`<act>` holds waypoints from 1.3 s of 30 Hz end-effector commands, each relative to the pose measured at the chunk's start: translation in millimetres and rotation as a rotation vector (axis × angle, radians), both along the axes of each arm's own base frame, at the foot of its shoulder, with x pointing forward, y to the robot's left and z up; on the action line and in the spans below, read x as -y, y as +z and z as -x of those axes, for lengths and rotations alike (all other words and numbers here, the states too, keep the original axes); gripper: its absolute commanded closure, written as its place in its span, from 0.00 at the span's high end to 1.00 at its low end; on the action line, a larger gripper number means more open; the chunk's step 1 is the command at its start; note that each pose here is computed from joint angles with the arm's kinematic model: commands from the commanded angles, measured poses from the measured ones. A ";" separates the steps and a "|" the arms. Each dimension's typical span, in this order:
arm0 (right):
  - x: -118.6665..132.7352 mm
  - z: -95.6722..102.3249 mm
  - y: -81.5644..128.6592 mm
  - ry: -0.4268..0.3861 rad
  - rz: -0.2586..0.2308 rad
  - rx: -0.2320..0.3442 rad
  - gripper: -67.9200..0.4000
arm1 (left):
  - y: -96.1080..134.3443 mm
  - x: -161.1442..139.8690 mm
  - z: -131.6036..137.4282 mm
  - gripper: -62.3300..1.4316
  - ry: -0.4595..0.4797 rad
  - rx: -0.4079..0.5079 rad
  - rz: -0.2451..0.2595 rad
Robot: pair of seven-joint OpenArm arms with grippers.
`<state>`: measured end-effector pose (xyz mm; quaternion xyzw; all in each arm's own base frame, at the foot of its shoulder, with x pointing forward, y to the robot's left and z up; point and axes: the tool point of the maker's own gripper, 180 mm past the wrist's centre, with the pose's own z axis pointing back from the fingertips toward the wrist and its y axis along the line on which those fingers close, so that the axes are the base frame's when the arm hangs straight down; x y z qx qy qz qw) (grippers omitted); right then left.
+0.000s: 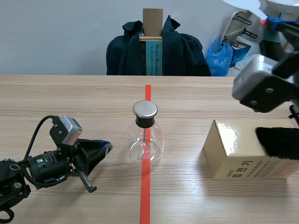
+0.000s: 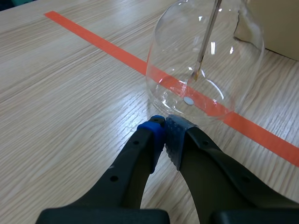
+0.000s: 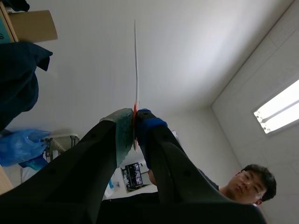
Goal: Do the electroscope experiment.
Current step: 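Bring the plate to the electroscope and point at the metal foil, then move the plate toward and away from the electroscope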
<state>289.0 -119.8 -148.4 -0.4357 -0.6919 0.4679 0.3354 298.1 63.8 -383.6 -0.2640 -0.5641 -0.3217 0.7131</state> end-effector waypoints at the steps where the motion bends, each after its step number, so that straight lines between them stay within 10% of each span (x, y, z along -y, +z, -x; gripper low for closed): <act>1: -6.5 -3.6 12.4 0.013 -0.005 0.038 0.02 | 15.5 7.3 -10.1 0.09 -0.001 0.043 0.039; 13: -75.8 -3.7 -40.2 0.161 0.031 -0.152 0.02 | 18.2 14.1 -12.6 0.09 -0.006 0.049 0.049; 24: -90.9 1.7 -108.8 0.221 0.133 -0.293 0.02 | 18.3 14.1 -12.5 0.09 -0.006 0.049 0.050; 39: -98.8 10.4 -115.7 0.290 0.166 -0.280 0.02 | 19.0 14.3 -12.5 0.09 -0.007 0.051 0.053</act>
